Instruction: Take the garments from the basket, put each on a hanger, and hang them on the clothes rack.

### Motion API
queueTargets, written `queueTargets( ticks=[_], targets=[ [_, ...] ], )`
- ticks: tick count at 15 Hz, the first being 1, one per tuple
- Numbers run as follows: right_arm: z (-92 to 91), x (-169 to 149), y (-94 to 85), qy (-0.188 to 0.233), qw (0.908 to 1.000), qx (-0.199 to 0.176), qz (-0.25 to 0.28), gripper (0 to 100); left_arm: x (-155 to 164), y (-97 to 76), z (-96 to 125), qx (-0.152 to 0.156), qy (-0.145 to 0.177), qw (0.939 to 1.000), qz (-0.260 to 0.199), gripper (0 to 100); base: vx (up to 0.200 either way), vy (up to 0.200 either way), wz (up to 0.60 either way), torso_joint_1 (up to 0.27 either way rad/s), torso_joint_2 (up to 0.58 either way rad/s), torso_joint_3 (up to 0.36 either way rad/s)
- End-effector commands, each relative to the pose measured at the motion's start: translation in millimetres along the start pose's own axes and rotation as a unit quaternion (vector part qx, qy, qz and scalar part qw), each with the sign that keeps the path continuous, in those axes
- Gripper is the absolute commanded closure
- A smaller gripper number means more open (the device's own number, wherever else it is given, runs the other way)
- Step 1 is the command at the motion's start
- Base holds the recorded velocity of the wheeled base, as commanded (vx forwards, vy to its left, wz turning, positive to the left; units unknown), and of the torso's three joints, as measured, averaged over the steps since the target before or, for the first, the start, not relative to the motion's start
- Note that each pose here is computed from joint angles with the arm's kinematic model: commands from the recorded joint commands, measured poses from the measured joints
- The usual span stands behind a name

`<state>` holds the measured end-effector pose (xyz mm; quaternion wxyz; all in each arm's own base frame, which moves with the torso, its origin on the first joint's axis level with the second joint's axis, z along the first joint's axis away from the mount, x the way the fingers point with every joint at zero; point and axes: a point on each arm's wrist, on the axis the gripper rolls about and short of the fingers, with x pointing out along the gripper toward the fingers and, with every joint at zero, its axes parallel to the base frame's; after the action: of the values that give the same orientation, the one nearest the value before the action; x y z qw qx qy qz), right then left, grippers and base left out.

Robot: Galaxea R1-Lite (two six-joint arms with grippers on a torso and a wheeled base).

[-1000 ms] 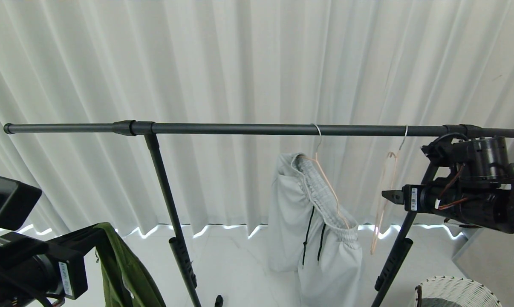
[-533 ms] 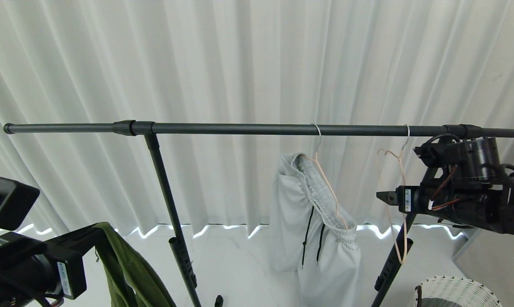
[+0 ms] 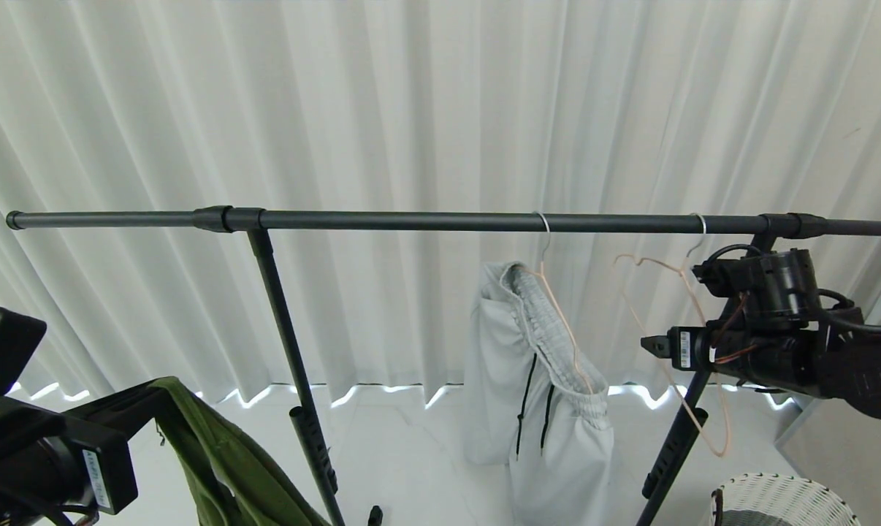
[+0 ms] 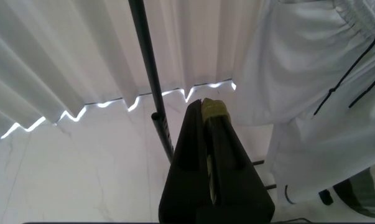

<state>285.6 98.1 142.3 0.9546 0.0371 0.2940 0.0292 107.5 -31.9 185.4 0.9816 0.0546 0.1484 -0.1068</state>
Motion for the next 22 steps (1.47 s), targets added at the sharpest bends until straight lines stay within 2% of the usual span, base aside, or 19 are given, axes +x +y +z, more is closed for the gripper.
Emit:
queueTargets(
  ticks=[1,10,14,17,19,22],
  targets=[
    [-1.2,1.3,0.1,0.002,1.0,0.0,0.0,100,-0.2,0.1,0.0,0.0,0.0,1.0,0.0,100,0.0,0.0,0.0,0.0,0.0,0.0],
    [4.4,-3.9,-7.4,-0.009,0.9999,0.009,-0.008,100,-1.8,0.3,0.4,-0.001,-0.004,1.0,0.001,100,0.0,0.0,0.0,0.0,0.0,0.0],
    [6.2,-23.3,-10.3,-0.027,0.9996,0.007,-0.002,100,-1.4,0.2,0.3,0.0,-0.004,1.0,0.001,100,0.0,0.0,0.0,0.0,0.0,0.0],
    [7.1,-45.1,-14.7,-0.056,0.9983,0.014,0.007,100,-1.1,0.1,-0.2,0.0,-0.002,1.0,0.0,100,0.0,0.0,0.0,0.0,0.0,0.0],
    [4.1,-47.4,-17.9,-0.071,0.9973,0.015,0.007,100,-1.1,0.1,-0.2,-0.001,-0.002,1.0,0.0,100,0.0,0.0,0.0,0.0,0.0,0.0],
    [-8.0,-62.5,-23.2,-0.082,0.9966,-0.003,0.011,100,-1.8,0.3,0.4,-0.001,-0.004,1.0,0.001,100,0.0,0.0,0.0,0.0,0.0,0.0]
  ],
)
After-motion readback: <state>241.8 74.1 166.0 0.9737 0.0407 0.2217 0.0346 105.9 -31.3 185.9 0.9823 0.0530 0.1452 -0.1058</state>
